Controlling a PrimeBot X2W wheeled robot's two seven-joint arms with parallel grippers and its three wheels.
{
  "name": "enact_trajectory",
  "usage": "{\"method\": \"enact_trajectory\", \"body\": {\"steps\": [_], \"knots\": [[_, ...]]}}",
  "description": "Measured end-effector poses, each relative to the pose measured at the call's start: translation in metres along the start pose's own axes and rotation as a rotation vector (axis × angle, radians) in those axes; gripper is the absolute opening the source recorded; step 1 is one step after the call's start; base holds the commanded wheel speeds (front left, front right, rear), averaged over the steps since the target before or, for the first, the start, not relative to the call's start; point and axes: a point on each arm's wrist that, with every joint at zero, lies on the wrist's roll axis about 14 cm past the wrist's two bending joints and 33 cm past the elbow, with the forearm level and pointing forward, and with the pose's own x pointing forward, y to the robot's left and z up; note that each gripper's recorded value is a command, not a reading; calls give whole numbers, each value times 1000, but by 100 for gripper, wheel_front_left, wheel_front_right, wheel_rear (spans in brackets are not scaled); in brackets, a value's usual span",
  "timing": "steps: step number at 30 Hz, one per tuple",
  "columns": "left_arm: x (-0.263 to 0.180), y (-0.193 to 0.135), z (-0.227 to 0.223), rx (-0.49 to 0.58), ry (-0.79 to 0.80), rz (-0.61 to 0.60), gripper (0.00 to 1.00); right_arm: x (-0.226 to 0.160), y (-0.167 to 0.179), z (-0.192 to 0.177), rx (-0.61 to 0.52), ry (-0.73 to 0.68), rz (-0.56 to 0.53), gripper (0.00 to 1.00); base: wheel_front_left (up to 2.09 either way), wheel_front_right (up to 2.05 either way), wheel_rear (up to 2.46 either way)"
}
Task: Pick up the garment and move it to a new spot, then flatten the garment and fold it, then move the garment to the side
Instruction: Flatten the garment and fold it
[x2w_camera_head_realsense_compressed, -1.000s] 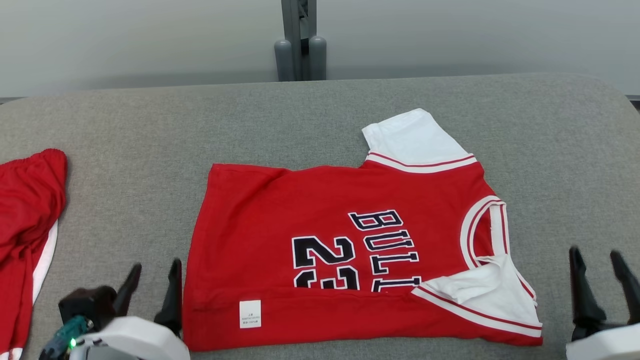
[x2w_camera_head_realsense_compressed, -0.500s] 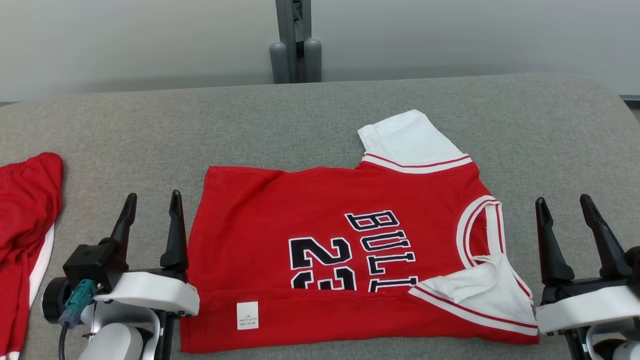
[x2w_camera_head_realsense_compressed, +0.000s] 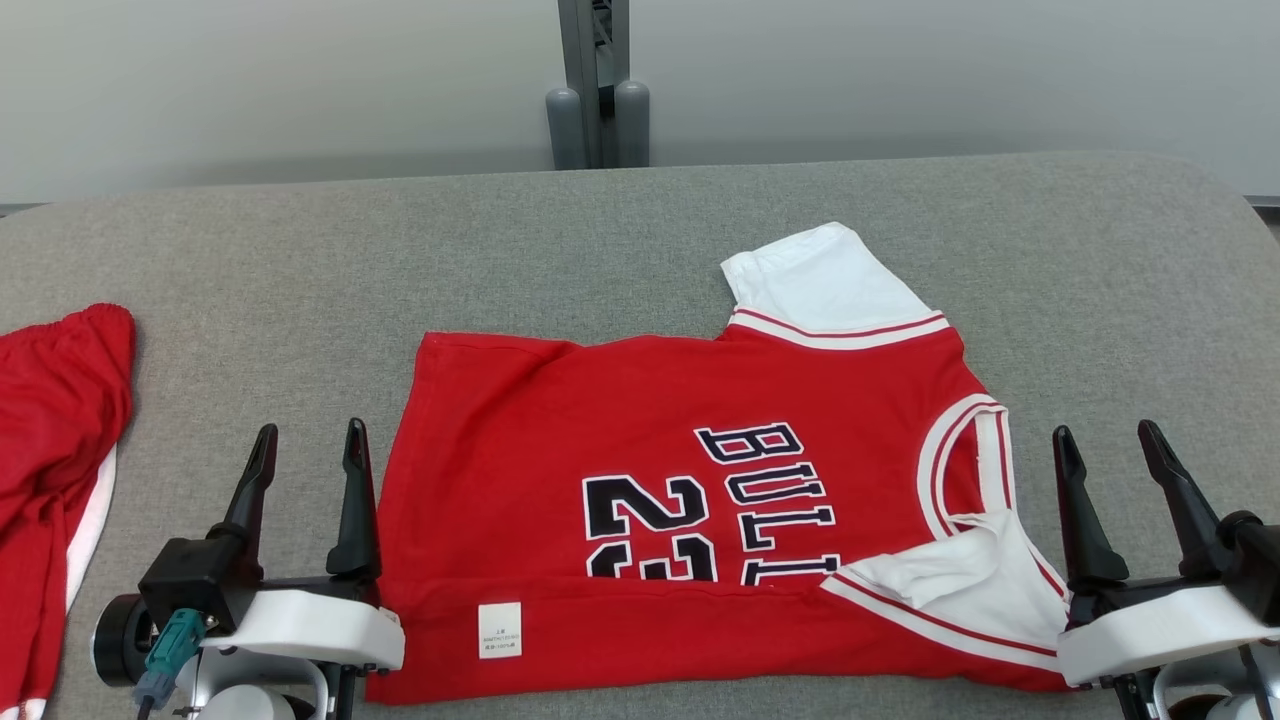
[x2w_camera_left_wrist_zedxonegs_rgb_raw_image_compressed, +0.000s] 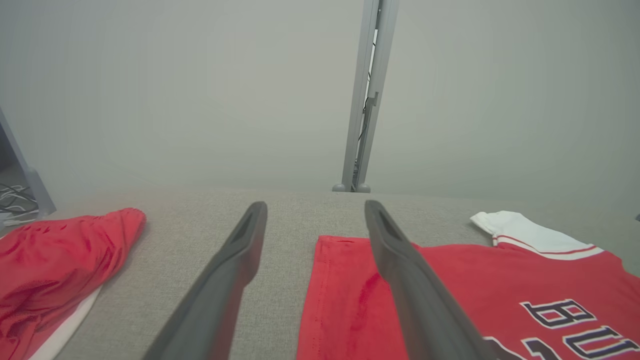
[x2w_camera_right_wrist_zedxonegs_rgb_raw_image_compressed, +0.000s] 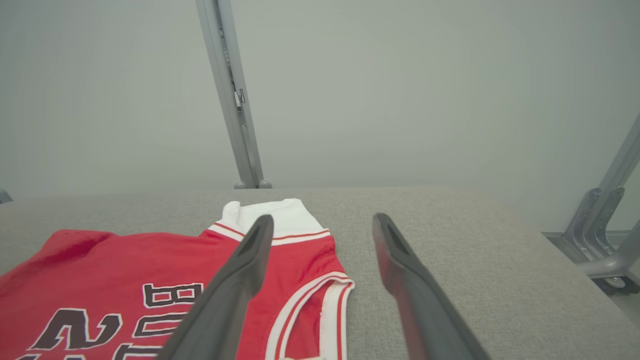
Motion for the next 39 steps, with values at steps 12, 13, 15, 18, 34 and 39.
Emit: {"method": "enact_trajectory", "body": {"steps": [12, 13, 15, 18, 34, 39], "knots": [[-1, 1, 1, 6, -10, 4, 100, 0, 3, -4, 15, 10, 8, 100, 0, 0, 0], [-1, 0, 1, 7, -11, 0, 100, 0, 3, -4, 15, 11, 7, 100, 0, 0, 0], [4, -5, 4, 13, -21, -23, 100, 1, 2, -5, 15, 14, 5, 100, 0, 0, 0], [20, -20, 9, 20, -18, -84, 100, 2, 3, -6, 15, 17, 7, 100, 0, 0, 0], [108, -41, -110, -24, 548, -187, 100, 8, -24, -27, 28, 70, -74, 100, 0, 0, 0], [115, -33, -133, -40, 630, -153, 100, 9, -30, -38, 35, 100, -95, 100, 0, 0, 0]]}}
